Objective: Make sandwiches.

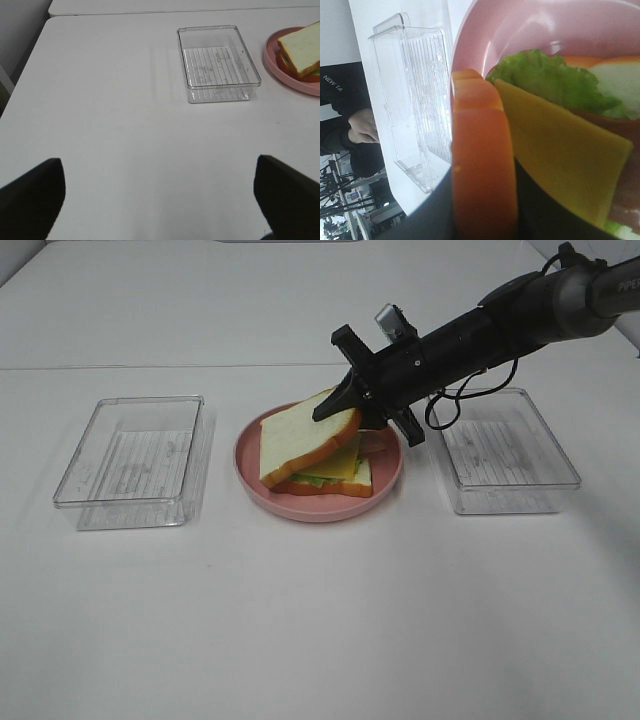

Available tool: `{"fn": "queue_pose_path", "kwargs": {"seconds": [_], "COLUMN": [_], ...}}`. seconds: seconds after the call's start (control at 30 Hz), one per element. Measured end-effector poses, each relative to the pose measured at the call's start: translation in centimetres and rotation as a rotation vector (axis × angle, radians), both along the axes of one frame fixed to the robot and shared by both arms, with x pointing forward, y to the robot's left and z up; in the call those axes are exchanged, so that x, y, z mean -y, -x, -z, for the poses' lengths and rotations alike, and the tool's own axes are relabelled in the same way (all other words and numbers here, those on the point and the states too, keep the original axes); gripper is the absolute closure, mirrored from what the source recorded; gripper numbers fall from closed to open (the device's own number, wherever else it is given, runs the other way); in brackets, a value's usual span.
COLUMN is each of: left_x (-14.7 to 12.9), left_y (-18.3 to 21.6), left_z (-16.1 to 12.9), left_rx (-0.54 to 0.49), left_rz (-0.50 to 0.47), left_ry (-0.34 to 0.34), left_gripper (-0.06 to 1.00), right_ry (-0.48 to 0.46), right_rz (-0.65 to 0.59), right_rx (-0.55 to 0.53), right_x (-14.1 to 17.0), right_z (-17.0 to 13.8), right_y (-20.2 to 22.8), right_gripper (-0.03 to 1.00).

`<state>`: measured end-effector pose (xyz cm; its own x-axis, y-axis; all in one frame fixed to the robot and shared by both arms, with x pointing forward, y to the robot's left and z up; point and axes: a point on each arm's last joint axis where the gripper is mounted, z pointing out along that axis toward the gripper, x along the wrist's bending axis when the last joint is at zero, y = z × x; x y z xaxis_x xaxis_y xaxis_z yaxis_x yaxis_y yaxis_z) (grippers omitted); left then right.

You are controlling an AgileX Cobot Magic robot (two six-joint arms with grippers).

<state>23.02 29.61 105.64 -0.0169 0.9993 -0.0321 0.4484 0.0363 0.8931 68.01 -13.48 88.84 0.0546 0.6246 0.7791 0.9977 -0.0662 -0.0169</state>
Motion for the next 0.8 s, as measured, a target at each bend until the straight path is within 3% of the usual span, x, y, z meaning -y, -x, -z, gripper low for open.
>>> {"fn": "queue_pose_path", "kwargs": {"seconds": [0.17,0.23,0.33,0.47,0.53,0.67,0.8], "left_x": [0.0,0.0,0.0,0.0,0.0,0.0,0.0], "left_y": [0.0,0.0,0.0,0.0,0.0,0.0,0.0], "left_z": [0.0,0.0,0.0,0.0,0.0,0.0,0.0], "left_rx": [0.000,0.000,0.000,0.000,0.000,0.000,0.000], "left_rz": [0.000,0.000,0.000,0.000,0.000,0.000,0.000], "left_ry": [0.000,0.000,0.000,0.000,0.000,0.000,0.000], "left_gripper": [0.01,0.01,0.01,0.01,0.01,0.01,0.01], "right_ry": [0.030,0.069,0.119,0.183,0.276,0.358,0.450], "right_rz": [-0.010,-0.027,-0.050,-0.064,-0.085,-0.095,-0.088], "right_rx": [0.016,0.033,0.058,0.079,0.106,0.141,0.224], "right_x": [0.1,0.3,0.6,1.1,1.8,2.5,3.5], "right_z": [-0.5,-1.0,-1.9,-3.0,-3.9,-5.3,-9.2], "right_y": [-0.4,-0.4,-0.2,0.0,0.2,0.4,1.1], "right_gripper": [0.58,0.28,0.19,0.17,0.16,0.16,0.14]}}
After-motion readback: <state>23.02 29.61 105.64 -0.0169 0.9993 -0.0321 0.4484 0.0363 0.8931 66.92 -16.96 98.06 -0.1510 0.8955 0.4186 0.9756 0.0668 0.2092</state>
